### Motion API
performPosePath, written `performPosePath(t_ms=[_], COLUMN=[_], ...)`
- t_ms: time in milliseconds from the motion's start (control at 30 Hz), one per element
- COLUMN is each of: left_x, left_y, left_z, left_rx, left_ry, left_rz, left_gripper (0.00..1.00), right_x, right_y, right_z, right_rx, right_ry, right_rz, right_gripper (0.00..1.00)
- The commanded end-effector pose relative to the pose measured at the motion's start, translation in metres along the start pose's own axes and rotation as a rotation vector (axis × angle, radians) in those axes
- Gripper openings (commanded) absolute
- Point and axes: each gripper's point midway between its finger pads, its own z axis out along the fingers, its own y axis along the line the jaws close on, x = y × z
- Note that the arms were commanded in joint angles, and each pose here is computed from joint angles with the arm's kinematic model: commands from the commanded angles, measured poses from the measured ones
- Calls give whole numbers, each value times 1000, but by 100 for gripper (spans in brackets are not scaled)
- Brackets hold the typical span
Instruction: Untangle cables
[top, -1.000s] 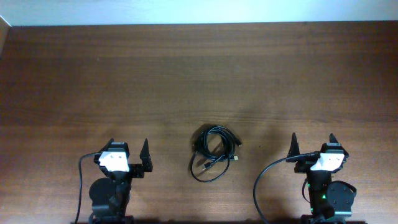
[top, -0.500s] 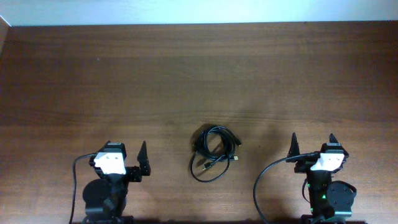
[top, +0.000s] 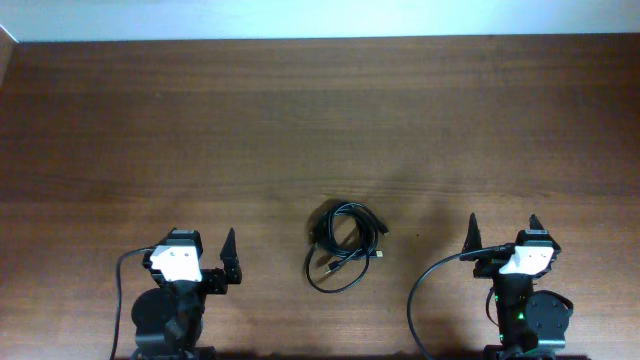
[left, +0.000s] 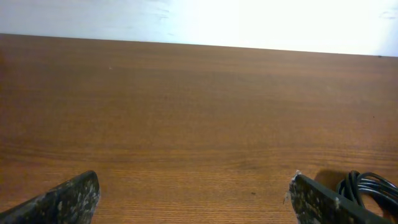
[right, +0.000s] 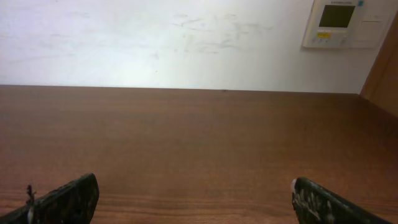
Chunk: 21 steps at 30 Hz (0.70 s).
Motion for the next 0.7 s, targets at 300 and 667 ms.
performPosePath(t_ms=[300,667], left_x=[-2,-6], left_y=[-1,-1], left_z=[-4,-3], left_rx=[3,1], left_ry=[9,50], left_rz=[12,9], left_gripper=[99,99], right_x=[4,4], right_y=[-3,-3], right_z=[0,0], right_rx=[12,12], right_ry=[11,11], right_rz=[11,11], right_gripper=[99,98])
